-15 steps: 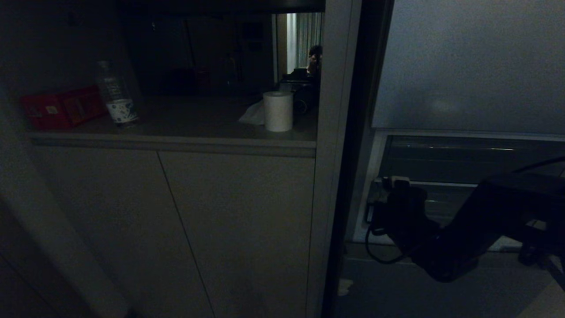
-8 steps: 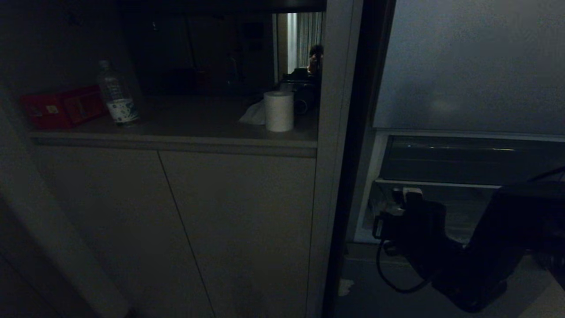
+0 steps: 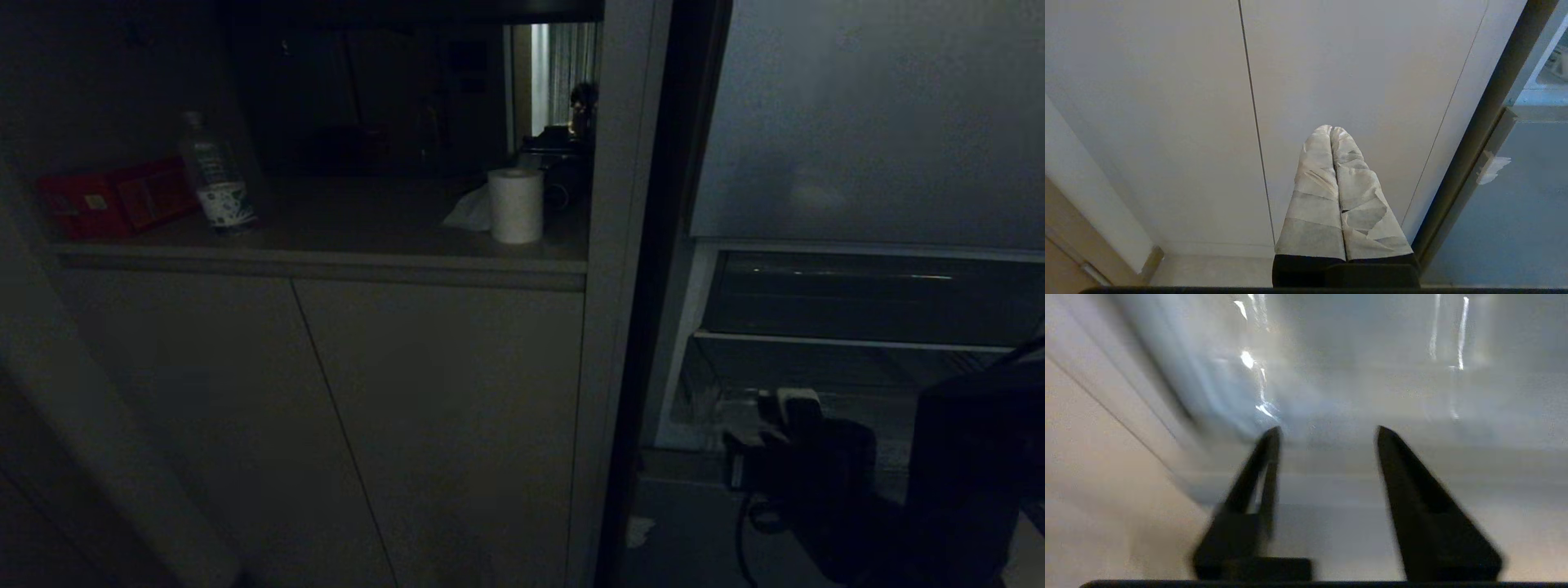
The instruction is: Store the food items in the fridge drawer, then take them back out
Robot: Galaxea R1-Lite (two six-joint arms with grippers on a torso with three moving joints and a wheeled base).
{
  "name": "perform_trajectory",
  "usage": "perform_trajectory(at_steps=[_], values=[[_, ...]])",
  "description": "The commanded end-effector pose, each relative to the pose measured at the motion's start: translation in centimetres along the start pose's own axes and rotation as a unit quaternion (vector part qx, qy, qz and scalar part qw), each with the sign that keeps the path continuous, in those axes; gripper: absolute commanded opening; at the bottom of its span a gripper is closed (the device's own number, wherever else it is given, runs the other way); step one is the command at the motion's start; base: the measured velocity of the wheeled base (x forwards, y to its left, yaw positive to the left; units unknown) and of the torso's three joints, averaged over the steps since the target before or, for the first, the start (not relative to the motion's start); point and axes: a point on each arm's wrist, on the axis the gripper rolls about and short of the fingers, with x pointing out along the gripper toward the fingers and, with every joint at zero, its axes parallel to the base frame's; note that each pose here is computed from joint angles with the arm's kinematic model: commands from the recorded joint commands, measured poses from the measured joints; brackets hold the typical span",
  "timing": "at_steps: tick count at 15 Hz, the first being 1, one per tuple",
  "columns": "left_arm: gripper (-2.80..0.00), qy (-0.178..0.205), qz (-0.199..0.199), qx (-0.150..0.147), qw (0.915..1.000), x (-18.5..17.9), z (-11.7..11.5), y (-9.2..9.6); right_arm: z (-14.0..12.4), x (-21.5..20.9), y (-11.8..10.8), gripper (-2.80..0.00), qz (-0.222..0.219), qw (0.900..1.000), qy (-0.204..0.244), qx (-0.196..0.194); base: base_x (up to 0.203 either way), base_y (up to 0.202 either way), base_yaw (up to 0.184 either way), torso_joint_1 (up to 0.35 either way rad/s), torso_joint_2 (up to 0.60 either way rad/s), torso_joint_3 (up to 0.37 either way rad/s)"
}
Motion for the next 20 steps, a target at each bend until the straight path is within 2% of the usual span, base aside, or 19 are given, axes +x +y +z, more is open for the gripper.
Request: perform_trajectory(at_steps=[1, 5, 6, 7, 10, 11, 14, 20], values=[[-2.8, 0.0, 0.0, 0.0, 1.0, 0.0, 0.0, 0.0, 0.3, -1.3, -0.4, 0.0, 0.009, 1.0, -0.003, 0.003, 0.0, 0.0, 0.0, 0.0, 0.0, 0.0], [-2.8, 0.0, 0.0, 0.0, 1.0, 0.0, 0.0, 0.0, 0.9, -4.3, -1.7, 0.0, 0.011, 1.0, -0.001, 0.014, 0.0, 0.0, 0.0, 0.0, 0.0, 0.0], [-2.8, 0.0, 0.0, 0.0, 1.0, 0.0, 0.0, 0.0, 1.5, -5.0, -2.0, -0.67, 0.013, 1.0, -0.013, 0.022, 0.0, 0.0, 0.0, 0.0, 0.0, 0.0], [-2.8, 0.0, 0.0, 0.0, 1.0, 0.0, 0.0, 0.0, 2.1, -5.6, -2.2, -2.8, 0.015, 0.999, -0.026, 0.03, 0.0, 0.0, 0.0, 0.0, 0.0, 0.0], [-2.8, 0.0, 0.0, 0.0, 1.0, 0.0, 0.0, 0.0, 4.1, -6.3, -3.0, -2.8, 0.008, 0.996, -0.07, 0.046, 0.0, 0.0, 0.0, 0.0, 0.0, 0.0], [-2.8, 0.0, 0.0, 0.0, 1.0, 0.0, 0.0, 0.0, 4.2, -6.1, -3.1, -2.8, 0.004, 0.997, -0.068, 0.045, 0.0, 0.0, 0.0, 0.0, 0.0, 0.0], [-2.8, 0.0, 0.0, 0.0, 1.0, 0.0, 0.0, 0.0, 6.9, -3.9, -3.4, -2.8, -0.024, 0.995, -0.085, 0.05, 0.0, 0.0, 0.0, 0.0, 0.0, 0.0], [-2.8, 0.0, 0.0, 0.0, 1.0, 0.0, 0.0, 0.0, 13.2, -2.0, -4.1, -2.8, -0.05, 0.997, -0.045, 0.041, 0.0, 0.0, 0.0, 0.0, 0.0, 0.0]])
